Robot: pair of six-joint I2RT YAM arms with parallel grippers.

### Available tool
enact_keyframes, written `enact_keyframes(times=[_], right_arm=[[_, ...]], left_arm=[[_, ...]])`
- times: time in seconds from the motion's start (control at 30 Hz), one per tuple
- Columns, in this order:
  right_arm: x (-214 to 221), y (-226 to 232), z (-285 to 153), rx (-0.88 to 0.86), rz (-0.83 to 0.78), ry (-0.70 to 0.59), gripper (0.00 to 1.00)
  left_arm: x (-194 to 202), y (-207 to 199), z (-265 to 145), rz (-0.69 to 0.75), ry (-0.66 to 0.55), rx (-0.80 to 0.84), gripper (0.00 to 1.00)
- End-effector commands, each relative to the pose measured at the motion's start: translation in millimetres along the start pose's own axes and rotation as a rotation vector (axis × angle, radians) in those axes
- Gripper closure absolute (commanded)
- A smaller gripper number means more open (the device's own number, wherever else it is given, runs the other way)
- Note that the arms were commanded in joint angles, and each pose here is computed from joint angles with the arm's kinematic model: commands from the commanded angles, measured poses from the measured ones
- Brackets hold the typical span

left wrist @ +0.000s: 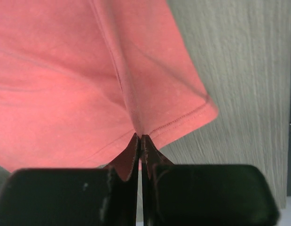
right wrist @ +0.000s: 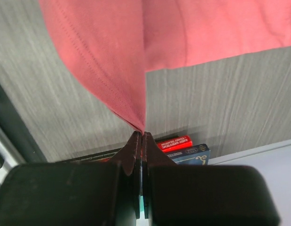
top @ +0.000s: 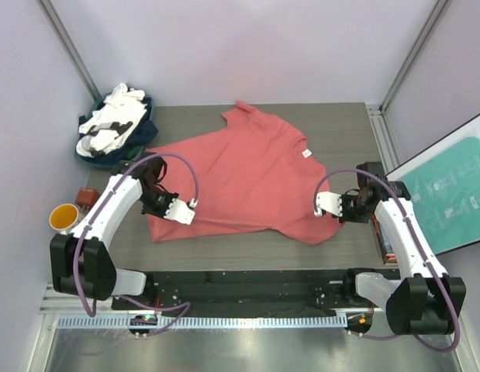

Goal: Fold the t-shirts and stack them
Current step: Flatten out the tshirt

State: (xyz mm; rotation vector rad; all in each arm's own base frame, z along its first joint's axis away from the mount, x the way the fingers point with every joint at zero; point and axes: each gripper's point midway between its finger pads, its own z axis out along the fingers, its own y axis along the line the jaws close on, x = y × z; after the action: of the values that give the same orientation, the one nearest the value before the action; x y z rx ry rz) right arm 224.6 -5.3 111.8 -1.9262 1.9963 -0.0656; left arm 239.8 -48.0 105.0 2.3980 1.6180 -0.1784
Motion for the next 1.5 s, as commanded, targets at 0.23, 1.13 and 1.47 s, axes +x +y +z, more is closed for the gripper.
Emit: enact_keyframes(times=[0.23,1.13,1.47], right_arm=[[6,38,-5,-0.087,-0.080,0.025,0.99],[-24,-265,57,0.434,0.559,-0.214,0.99],[-93,-357,126,0.411,0.590,-0.408,0.99]], left_arm=[[-11,-29,-20,0.118,-0.027,0.121,1.00],[97,143,-9,-0.303,0.384,-0.300,0.77],[117,188,-12,-0.374,0.477,-0.365,1.00]])
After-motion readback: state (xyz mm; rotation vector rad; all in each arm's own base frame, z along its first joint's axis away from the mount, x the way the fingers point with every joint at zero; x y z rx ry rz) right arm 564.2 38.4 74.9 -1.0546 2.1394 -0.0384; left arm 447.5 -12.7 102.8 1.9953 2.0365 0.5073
